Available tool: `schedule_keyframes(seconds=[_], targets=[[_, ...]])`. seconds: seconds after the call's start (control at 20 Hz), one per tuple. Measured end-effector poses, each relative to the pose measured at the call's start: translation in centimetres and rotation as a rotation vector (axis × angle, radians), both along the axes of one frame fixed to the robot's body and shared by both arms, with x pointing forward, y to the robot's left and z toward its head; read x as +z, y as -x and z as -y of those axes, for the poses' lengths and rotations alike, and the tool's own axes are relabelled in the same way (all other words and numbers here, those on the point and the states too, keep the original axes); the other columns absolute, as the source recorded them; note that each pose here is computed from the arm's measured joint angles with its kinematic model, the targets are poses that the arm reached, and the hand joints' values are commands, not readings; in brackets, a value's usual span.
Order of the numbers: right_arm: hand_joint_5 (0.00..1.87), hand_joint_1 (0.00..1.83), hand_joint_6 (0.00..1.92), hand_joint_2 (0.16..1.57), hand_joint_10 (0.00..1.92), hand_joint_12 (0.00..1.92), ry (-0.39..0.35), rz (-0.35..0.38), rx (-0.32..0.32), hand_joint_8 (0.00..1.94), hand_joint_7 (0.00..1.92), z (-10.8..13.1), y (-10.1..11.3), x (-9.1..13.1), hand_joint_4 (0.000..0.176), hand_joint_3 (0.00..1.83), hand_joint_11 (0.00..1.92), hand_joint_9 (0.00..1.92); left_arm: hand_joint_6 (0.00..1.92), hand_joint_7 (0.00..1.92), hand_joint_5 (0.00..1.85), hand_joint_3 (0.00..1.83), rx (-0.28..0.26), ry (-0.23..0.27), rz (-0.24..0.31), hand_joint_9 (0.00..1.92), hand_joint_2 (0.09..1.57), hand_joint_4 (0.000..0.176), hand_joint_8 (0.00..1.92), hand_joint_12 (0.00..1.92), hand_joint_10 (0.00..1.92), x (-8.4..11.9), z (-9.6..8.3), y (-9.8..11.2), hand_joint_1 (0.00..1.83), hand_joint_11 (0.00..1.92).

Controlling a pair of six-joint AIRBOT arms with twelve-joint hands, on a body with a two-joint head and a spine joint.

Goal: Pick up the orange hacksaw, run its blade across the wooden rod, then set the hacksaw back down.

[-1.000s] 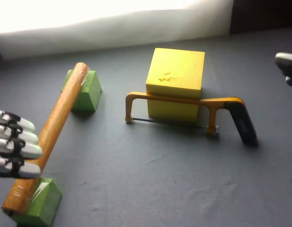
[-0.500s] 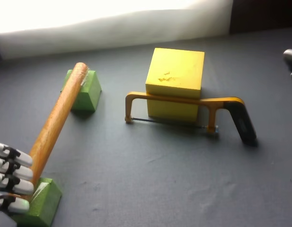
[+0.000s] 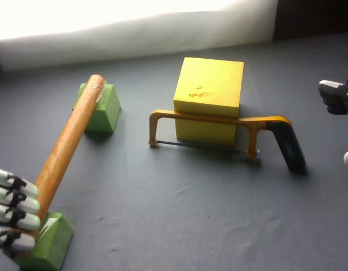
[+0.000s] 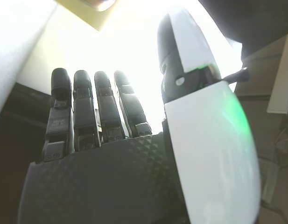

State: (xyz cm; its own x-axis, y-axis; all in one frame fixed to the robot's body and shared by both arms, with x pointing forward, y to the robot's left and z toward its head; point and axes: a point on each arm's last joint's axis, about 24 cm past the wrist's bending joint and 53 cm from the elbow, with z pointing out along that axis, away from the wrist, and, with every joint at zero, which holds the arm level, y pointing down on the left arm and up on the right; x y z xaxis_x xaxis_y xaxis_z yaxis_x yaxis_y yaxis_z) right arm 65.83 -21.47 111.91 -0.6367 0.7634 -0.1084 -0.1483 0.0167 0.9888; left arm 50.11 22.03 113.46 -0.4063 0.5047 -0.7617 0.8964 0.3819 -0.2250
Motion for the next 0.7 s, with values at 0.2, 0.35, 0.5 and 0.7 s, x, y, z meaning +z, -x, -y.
schedule_keyframes(seconds=[0.2, 0.35, 0.5, 0.7], targets=[[0.05, 0.86, 0.0, 1.12, 0.0, 0.53, 0.011, -0.011, -0.025, 0.0, 0.06, 0.7, -1.0, -0.8, 0.0, 0.0, 0.0, 0.1, 0.0, 0.12, 0.15, 0.0, 0.006, -0.009, -0.001, 0.12, 1.23, 0.0, 0.0, 0.34, 0.0, -0.3, -0.1, -0.1, 0.02, 0.0], [0.06, 0.8, 0.0, 1.14, 0.0, 0.54, 0.006, -0.02, -0.024, 0.0, 0.06, 0.2, -1.3, -1.1, 0.0, 0.01, 0.0, 0.1, 0.01, 0.13, 0.15, 0.0, 0.008, -0.017, -0.003, 0.12, 1.22, 0.0, 0.01, 0.33, 0.01, -0.5, -0.2, -0.2, 0.03, 0.0], [0.1, 0.85, 0.01, 1.12, 0.0, 0.6, 0.023, -0.035, 0.015, 0.0, 0.09, -1.6, -1.4, -1.5, 0.0, 0.0, 0.0, 0.12, 0.0, 0.12, 0.14, 0.0, 0.022, -0.004, 0.002, 0.11, 1.23, 0.0, 0.0, 0.32, 0.0, -0.3, -0.1, -0.6, 0.02, 0.0], [0.16, 0.86, 0.01, 1.13, 0.0, 0.58, 0.111, -0.061, 0.134, 0.0, 0.13, -3.8, -1.4, -2.2, 0.0, 0.0, 0.0, 0.13, 0.0, 0.11, 0.14, 0.0, 0.026, -0.015, 0.003, 0.1, 1.24, 0.0, 0.0, 0.29, 0.0, -0.5, -0.4, -0.8, 0.0, 0.0]])
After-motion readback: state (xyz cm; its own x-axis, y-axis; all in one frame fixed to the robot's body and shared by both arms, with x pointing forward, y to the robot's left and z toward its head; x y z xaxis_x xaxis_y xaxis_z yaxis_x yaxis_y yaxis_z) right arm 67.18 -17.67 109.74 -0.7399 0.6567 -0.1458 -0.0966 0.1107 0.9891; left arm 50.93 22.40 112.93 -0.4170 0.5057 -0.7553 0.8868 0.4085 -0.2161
